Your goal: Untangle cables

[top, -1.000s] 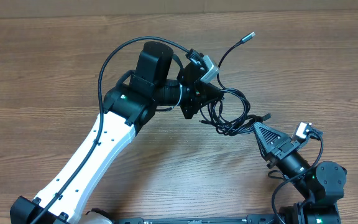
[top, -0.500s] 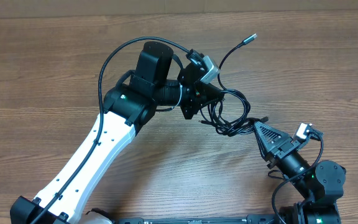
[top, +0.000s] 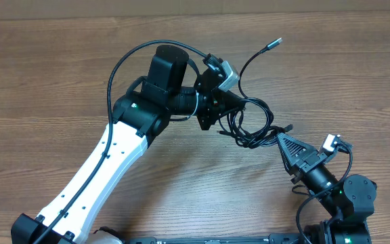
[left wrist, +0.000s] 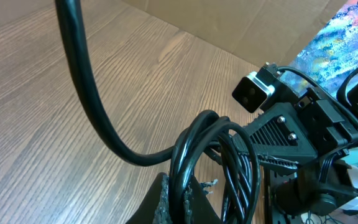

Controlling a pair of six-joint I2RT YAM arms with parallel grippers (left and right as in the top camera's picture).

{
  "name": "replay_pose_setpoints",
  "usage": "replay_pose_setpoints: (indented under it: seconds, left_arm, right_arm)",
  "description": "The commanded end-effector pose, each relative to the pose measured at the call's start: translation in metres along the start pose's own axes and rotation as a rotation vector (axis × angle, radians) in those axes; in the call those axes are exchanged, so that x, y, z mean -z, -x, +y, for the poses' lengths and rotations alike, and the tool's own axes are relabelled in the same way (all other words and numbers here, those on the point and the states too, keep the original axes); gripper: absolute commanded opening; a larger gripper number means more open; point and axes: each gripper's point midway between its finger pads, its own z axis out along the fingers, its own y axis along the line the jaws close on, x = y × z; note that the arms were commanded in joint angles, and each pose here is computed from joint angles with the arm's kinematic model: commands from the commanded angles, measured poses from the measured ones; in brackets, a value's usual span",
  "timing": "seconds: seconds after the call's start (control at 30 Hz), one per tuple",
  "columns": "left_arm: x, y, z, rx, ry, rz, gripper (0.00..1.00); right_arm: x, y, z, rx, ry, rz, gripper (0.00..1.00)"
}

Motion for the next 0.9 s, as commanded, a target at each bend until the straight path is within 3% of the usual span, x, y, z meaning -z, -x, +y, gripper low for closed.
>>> replay_pose_setpoints:
  seconds: [0.0, 0.2, 0.43, 0.5, 0.7, 0.87]
  left_arm:
    - [0.008, 0.017, -0.017, -0.059, -0.044, -0.042, 0.04]
    - [0.008, 0.017, -0.018, -0.061, -0.051, -0.044, 0.04]
    - [0.008, 0.017, -0.026, -0.061, -0.098, -0.047, 0.04]
    - [0.007, 0.016, -0.028, -0.062, -0.103, -0.043, 0.04]
    - [0.003, 0.011, -0.029, -0.08, -0.107, -0.025, 0.04]
    - [-0.003, 0.006, -0.016, -0.056, -0.058, -0.006, 0.04]
  right_arm:
    - [0.002, 0.002, 0.012, 0.023, 0.022, -0.014, 0.04]
    - [0.002, 0.002, 0.012, 0.022, 0.022, -0.011, 0.34]
    - [0.002, 0.002, 0.012, 0.022, 0.023, -0.011, 0.36]
    - [0.002, 0.002, 0.012, 0.022, 0.023, -0.011, 0.34]
    - [0.002, 0.001, 0.012, 0.022, 0.022, -0.01, 0.05]
    - [0.002, 0.001, 0.012, 0.022, 0.023, -0.01, 0.04]
